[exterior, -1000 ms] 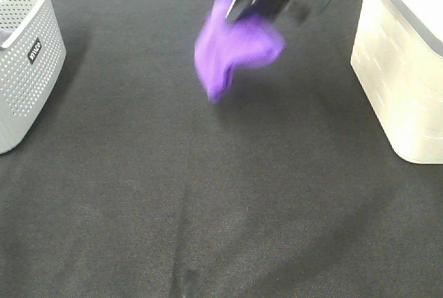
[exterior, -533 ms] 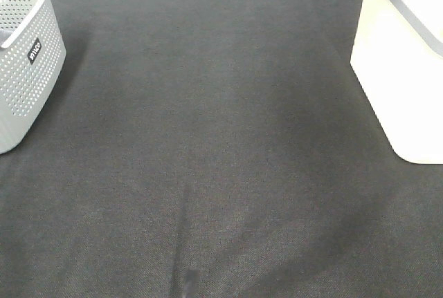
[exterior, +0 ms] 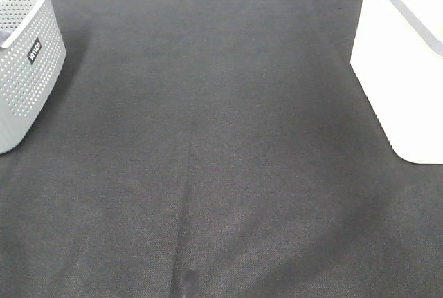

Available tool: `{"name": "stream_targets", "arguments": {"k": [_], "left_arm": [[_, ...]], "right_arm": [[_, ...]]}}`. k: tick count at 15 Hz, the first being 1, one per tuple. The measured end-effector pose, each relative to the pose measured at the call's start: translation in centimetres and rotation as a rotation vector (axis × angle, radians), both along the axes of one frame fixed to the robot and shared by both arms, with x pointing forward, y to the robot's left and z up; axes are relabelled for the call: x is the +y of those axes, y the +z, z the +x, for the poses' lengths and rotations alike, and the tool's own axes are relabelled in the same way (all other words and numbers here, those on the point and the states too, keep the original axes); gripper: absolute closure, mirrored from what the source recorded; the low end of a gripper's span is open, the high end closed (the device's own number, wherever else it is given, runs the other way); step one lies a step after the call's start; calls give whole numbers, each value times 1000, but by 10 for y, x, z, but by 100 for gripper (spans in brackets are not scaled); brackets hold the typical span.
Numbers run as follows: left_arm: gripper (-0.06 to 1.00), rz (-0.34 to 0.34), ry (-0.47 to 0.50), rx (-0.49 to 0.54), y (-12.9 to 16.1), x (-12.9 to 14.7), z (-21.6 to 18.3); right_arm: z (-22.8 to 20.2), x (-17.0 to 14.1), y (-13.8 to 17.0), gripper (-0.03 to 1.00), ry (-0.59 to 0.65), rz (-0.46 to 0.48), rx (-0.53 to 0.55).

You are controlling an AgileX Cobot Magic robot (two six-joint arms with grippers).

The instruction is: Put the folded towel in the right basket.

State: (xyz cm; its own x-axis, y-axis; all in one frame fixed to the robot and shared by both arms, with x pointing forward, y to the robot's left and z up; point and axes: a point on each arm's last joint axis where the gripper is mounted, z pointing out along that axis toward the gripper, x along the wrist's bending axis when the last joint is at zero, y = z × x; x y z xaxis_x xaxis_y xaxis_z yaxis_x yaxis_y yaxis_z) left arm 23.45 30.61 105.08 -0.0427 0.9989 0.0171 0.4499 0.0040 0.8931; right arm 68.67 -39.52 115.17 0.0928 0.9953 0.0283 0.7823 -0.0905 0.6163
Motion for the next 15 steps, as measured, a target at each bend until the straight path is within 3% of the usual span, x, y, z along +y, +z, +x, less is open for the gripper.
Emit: {"name": "stream_targets", "arguments": {"k": [2,3,10,15], "left_arm": [[-4,0,0,0,0,0,0],[-4,0,0,0,0,0,0],[-4,0,0,0,0,0,0],[-4,0,0,0,0,0,0]], "right_arm": [[1,0,-2,13,19,-6,3],[1,1,-2,5,24,-7,3],[2,14,2,-1,51,67,-20],[-33,96,46,-1,158,-22,-69]]}}
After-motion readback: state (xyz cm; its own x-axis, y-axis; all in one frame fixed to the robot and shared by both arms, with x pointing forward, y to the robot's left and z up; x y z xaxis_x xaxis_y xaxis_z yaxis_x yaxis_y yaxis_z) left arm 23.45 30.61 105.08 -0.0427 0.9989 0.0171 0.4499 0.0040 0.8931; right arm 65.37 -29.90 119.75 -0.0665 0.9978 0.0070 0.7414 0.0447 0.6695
